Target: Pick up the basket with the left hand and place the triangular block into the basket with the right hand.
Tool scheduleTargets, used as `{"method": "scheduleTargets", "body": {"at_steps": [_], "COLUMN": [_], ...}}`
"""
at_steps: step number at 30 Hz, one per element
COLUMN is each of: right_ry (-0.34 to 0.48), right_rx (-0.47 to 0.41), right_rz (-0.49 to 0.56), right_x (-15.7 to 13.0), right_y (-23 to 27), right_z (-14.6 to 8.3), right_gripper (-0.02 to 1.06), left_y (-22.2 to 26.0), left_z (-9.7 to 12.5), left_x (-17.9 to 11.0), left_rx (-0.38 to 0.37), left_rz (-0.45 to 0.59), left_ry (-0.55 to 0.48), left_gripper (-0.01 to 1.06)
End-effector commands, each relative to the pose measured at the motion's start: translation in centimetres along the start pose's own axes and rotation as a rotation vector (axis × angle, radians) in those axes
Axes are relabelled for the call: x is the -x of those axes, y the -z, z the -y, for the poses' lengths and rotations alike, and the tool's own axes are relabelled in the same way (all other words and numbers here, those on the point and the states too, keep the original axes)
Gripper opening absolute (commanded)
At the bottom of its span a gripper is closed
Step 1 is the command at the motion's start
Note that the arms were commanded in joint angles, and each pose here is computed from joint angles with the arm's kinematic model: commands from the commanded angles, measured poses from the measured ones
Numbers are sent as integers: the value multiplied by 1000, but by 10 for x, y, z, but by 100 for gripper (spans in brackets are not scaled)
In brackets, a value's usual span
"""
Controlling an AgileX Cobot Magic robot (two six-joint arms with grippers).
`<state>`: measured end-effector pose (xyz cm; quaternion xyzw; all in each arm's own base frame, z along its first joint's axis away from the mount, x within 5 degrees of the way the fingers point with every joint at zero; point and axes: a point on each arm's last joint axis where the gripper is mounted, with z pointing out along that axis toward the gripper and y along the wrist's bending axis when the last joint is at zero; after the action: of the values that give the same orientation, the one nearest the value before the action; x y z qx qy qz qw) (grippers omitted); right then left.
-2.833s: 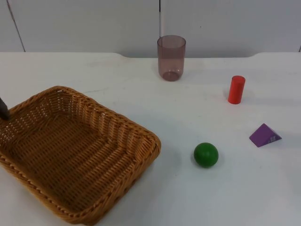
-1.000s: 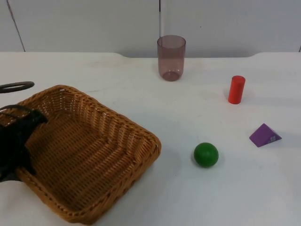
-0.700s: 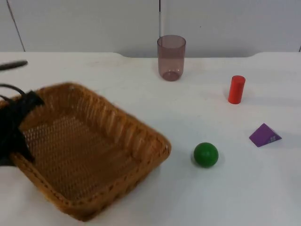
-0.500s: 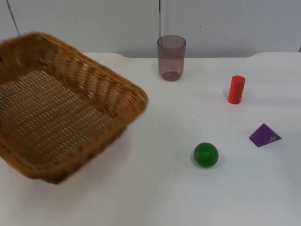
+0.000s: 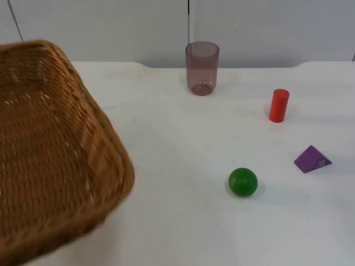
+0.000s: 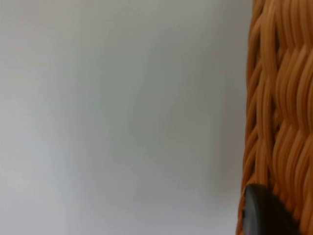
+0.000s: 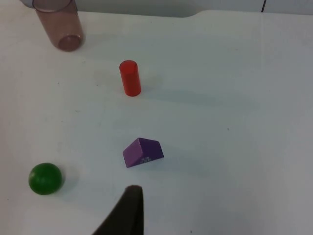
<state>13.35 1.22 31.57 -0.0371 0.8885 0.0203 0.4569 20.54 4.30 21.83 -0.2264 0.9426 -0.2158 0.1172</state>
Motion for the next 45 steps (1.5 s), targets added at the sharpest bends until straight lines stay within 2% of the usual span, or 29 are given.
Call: {"method": "scheduleTargets", "body": {"at_steps": [1,4,7,8,9,10,13,20,27,35,39,40,42,44,45], "right_ry": [7,7,7,7,7,7,11,53,90,224,277,277,328,425,425], "right_rx": [-6,-6,-6,-6,-6,-6,-6,26,57,69,109,109,143,189,189], "right_rz": [19,19,19,19,19,19,12,6,-4,-67,-209,-209,-264,-319,-319], "right_x": [3,3,3,3,3,3,2,2,0,-3,10,10,21,33,33], "right_y": [2,2,2,2,2,2,2,2,2,3,-8,-8,-21,-38,-38], "right_z": [1,1,1,1,1,1,1,-2,-5,-5,-7,-7,-11,-19,-19], "right_gripper": [105,105,105,105,105,105,105,105,105,105,105,105,105,105,105], "left_y": [-2,-4,-12,-12,-19,-25,-34,-64,-76,-77,-77,-77,-77,-77,-77], "left_z": [2,3,15,15,22,26,29,27,22,21,21,21,21,21,21], "left_x": [-2,-3,-4,-4,-7,-7,-7,-3,2,3,3,3,3,3,3], "left_rx": [-45,-57,-49,-49,-26,-9,5,-67,-52,-43,-39,-39,-38,-38,-38], "left_rz": [-81,-102,-94,-94,-112,-121,-142,-247,-240,-232,-227,-227,-225,-225,-225], "left_ry": [-115,-158,-245,-245,-308,-328,-337,-341,-330,-334,-335,-335,-335,-335,-335], "left_gripper": [0,0,0,0,0,0,0,0,0,0,0,0,0,0,0]}}
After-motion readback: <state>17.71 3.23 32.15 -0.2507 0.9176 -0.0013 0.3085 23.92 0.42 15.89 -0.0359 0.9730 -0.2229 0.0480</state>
